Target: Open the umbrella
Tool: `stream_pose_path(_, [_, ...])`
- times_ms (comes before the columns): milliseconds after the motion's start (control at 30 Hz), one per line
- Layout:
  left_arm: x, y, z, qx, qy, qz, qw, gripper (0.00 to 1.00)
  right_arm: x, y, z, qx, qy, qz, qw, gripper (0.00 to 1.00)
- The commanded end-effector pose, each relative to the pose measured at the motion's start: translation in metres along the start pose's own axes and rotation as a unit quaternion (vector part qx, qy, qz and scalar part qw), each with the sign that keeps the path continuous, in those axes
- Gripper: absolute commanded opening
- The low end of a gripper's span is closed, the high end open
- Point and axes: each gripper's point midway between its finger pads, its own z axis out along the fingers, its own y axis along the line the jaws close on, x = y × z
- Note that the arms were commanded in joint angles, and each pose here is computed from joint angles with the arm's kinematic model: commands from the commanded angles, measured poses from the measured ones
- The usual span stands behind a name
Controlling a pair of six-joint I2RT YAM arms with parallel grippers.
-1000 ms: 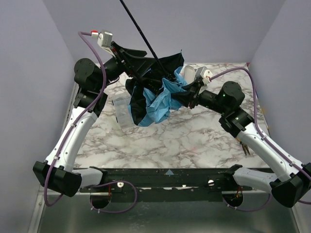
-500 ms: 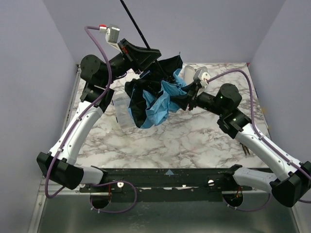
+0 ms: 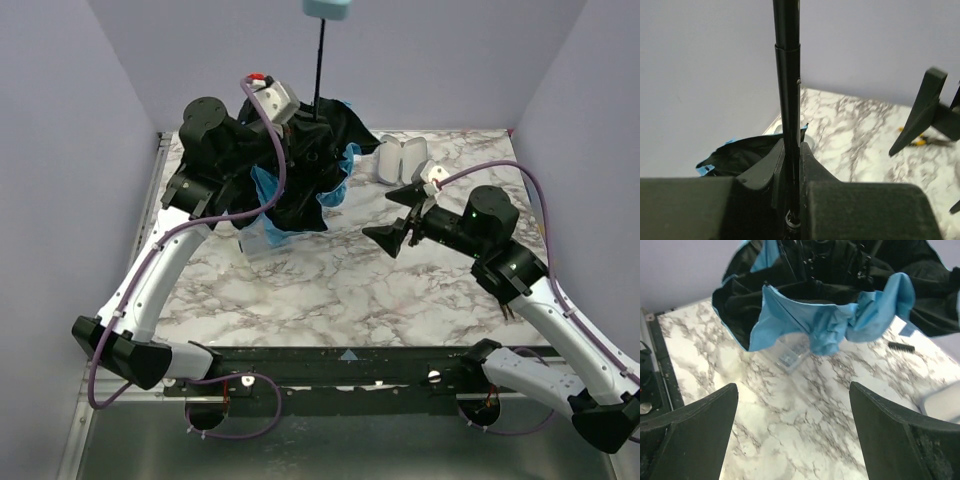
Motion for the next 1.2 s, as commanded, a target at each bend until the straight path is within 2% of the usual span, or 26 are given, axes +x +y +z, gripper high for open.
stream_pose_path(0, [0.0, -0.004, -0.009, 0.006, 0.042, 0.144, 0.989, 0.0, 0.005, -0.02, -0.011, 0.058, 0.027, -0.007, 0.998, 0.93])
stream_pose_path(167, [0.015, -0.019, -0.011, 0.031, 0.058, 0.146, 0.987, 0.0, 0.005, -0.026, -0.013, 0.073, 0.02, 0.002, 0.997, 0.93])
stream_pose_path(233, [0.012, -0.003, -0.012, -0.002, 0.052, 0.118, 0.992, 0.0, 0.004, -0.026, -0.014, 0.074, 0.018, 0.003, 0.997, 0.89])
stream_pose_path(333, [0.003, 0.045, -0.019, -0.08, 0.036, 0.055, 0.995, 0.0, 0.002, -0.031, -0.017, 0.084, 0.015, 0.003, 0.996, 0.81])
stream_pose_path(367, [0.001, 0.048, -0.019, -0.078, 0.037, 0.056, 0.995, 0.0, 0.0, -0.032, -0.017, 0.087, 0.014, 0.001, 0.996, 0.79])
stream_pose_path(400, [0.0, 0.036, -0.016, -0.046, 0.044, 0.072, 0.995, 0.0, -0.001, -0.033, -0.017, 0.089, 0.012, 0.0, 0.996, 0.78])
stream_pose_path(467, [0.01, -0.013, -0.008, 0.037, 0.064, 0.102, 0.992, 0.0, -0.001, -0.034, -0.016, 0.09, 0.012, -0.002, 0.996, 0.78])
stream_pose_path(567, [0.019, -0.087, -0.004, 0.132, 0.059, 0.077, 0.986, 0.0, 0.0, -0.037, -0.014, 0.094, 0.009, -0.001, 0.995, 0.78])
stream_pose_path(633, [0.02, -0.1, -0.003, 0.146, 0.052, 0.05, 0.987, 0.0, 0.0, -0.039, -0.014, 0.098, 0.01, 0.0, 0.995, 0.78])
stream_pose_path(667, [0.017, -0.088, 0.0, 0.121, 0.049, 0.055, 0.99, 0.0, 0.0, -0.04, -0.015, 0.102, 0.011, 0.0, 0.995, 0.78])
stream_pose_path(767, [0.006, -0.014, 0.001, 0.004, 0.041, 0.058, 0.997, 0.0, 0.002, -0.042, -0.018, 0.11, 0.019, 0.001, 0.994, 0.78])
stream_pose_path(833, [-0.01, 0.046, -0.005, -0.084, 0.033, 0.042, 0.995, 0.0, 0.004, -0.041, -0.019, 0.108, 0.021, 0.001, 0.994, 0.78])
stream_pose_path(900, [-0.015, 0.08, -0.009, -0.145, 0.033, 0.042, 0.988, 0.0, 0.003, -0.04, -0.019, 0.106, 0.02, 0.001, 0.994, 0.78])
stream_pose_path(933, [-0.012, 0.072, -0.005, -0.13, 0.031, 0.025, 0.991, 0.0, 0.004, -0.04, -0.019, 0.105, 0.02, 0.002, 0.994, 0.78])
stream_pose_path(967, [-0.002, 0.046, 0.002, -0.078, 0.041, -0.005, 0.996, 0.0, 0.004, -0.04, -0.019, 0.104, 0.019, 0.003, 0.994, 0.78])
stream_pose_path(1033, [0.025, -0.034, 0.017, 0.04, 0.084, -0.029, 0.995, 0.0, 0.005, -0.039, -0.016, 0.1, 0.019, 0.003, 0.995, 0.78])
stream_pose_path(1067, [0.03, -0.06, 0.016, 0.072, 0.086, -0.025, 0.993, 0.0, 0.003, -0.04, -0.016, 0.101, 0.017, 0.002, 0.995, 0.78])
stream_pose_path(1133, [0.028, -0.075, 0.014, 0.076, 0.049, -0.061, 0.994, 0.0, 0.004, -0.043, -0.015, 0.105, 0.017, 0.001, 0.994, 0.78])
stream_pose_path(1167, [0.024, -0.058, 0.014, 0.047, 0.035, -0.069, 0.996, 0.0, 0.004, -0.044, -0.016, 0.107, 0.017, 0.001, 0.994, 0.78])
